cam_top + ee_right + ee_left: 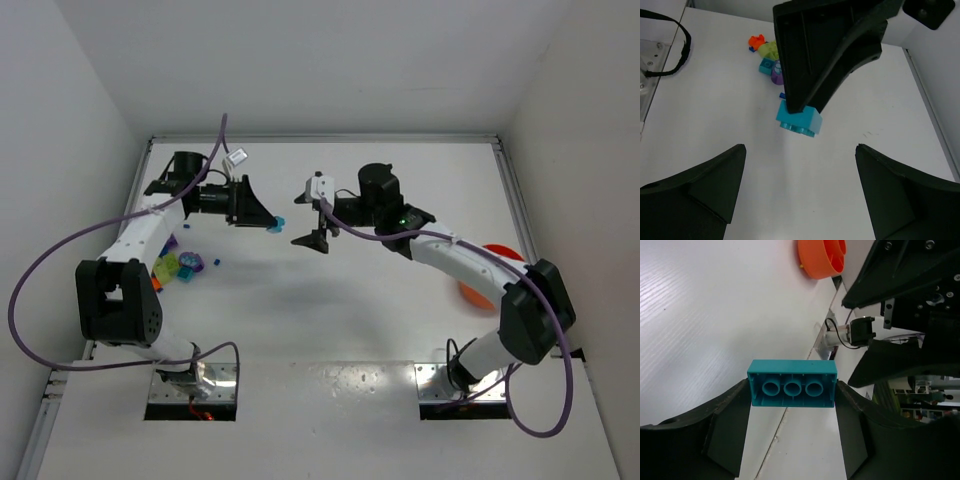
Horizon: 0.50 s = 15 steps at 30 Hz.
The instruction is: Sort the legos into containers by color
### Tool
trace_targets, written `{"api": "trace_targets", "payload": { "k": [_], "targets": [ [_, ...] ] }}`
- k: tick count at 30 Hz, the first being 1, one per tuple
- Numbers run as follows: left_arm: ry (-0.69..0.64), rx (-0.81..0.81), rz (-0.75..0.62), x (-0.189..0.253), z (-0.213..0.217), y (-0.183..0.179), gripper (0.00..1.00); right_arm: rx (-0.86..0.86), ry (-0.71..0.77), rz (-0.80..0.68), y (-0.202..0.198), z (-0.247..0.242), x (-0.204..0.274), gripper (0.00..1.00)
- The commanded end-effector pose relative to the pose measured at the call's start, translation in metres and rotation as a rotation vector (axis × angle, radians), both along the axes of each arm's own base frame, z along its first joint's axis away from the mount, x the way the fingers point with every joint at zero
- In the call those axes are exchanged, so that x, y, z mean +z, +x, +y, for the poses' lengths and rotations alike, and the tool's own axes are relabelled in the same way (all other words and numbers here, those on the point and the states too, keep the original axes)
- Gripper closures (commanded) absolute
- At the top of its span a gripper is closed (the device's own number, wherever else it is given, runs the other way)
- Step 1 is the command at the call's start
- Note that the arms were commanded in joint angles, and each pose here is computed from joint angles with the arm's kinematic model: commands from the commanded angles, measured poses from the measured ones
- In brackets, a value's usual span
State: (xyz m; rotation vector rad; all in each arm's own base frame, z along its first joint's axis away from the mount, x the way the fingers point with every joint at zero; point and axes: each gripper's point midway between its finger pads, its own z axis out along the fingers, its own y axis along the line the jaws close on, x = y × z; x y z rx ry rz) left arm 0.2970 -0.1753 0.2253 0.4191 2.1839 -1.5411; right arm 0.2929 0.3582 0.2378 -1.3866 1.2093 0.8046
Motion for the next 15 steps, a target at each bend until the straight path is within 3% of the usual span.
{"api": "trace_targets", "payload": {
  "k": [1, 8, 15],
  "targets": [
    [0.013, -0.002, -0.054, 0.004, -0.003, -0.002, 0.82, 0.047, 0.040, -0.084, -0.001, 0.016, 0.028, 0.10],
    [0.033, -0.016, -0.073, 0.004, -0.010, -0.004, 0.82, 0.047, 0.016, 0.031, -0.009, 0.034, 0.015, 0.14],
    [0.029, -0.013, -0.092, 0.008, -0.010, -0.006, 0.83, -0.108, 0.032, 0.141, 0.010, 0.040, 0.006, 0.18]
  ]
}}
